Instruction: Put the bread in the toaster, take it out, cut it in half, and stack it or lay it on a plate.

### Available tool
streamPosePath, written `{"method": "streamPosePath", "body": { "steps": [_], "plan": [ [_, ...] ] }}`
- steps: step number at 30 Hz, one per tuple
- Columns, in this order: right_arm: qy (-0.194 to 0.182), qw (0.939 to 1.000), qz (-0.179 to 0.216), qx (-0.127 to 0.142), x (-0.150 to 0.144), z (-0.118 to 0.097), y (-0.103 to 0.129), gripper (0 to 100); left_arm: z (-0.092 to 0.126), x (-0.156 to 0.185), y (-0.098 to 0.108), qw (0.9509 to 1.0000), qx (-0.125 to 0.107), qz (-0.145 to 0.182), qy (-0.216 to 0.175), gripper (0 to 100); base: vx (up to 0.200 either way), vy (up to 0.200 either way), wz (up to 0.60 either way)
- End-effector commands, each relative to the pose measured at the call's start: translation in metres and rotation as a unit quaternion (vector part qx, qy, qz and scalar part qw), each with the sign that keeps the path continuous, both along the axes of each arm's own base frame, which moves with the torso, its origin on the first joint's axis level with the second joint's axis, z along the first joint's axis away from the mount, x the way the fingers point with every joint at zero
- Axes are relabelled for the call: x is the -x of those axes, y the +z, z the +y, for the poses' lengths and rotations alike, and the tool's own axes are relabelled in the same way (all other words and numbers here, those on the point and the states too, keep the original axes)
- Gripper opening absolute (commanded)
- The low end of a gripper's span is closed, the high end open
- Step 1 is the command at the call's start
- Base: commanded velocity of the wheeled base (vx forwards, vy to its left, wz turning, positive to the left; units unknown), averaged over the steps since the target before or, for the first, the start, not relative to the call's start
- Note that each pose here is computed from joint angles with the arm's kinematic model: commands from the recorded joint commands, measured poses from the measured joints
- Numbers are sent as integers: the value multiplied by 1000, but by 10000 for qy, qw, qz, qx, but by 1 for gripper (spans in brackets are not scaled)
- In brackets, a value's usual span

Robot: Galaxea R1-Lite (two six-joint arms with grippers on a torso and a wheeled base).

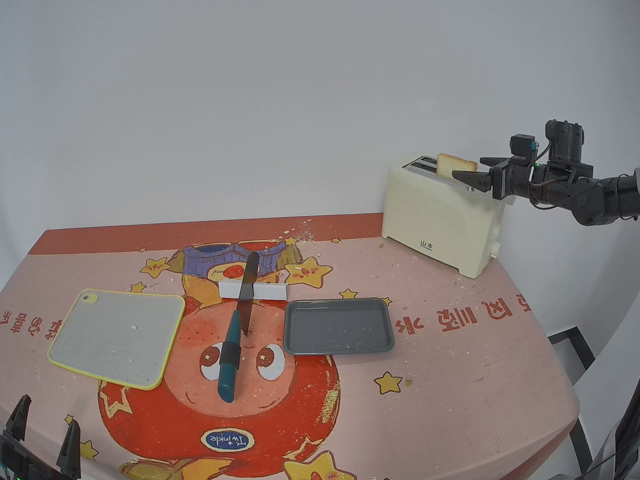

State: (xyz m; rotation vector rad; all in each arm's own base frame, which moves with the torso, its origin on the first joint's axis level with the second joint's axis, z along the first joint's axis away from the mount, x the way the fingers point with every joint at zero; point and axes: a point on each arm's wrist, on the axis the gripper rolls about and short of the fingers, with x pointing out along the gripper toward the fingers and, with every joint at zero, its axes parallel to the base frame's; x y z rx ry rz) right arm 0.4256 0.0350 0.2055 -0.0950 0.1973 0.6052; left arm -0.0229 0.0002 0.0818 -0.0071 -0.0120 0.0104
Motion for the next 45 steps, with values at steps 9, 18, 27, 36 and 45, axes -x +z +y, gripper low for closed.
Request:
{"method": "streamPosePath", "body": {
  "steps": [9,18,27,36,45],
  "plan": [
    [-66,9998,93,-168,-29,1,-9,100,0,0,-5,10000,3,6,2,100,0,0,0],
    [-74,9997,138,-164,-30,1,-13,100,0,0,-5,10000,3,6,2,100,0,0,0],
    [-54,9996,221,-135,-28,2,-19,0,0,0,-5,10000,3,6,2,100,0,0,0],
    [-4,9998,-55,-189,-17,4,7,0,0,0,-5,10000,3,6,2,100,0,0,0],
    [91,9955,-878,-339,19,8,79,0,0,0,-5,10000,3,6,2,100,0,0,0]
  ]
}}
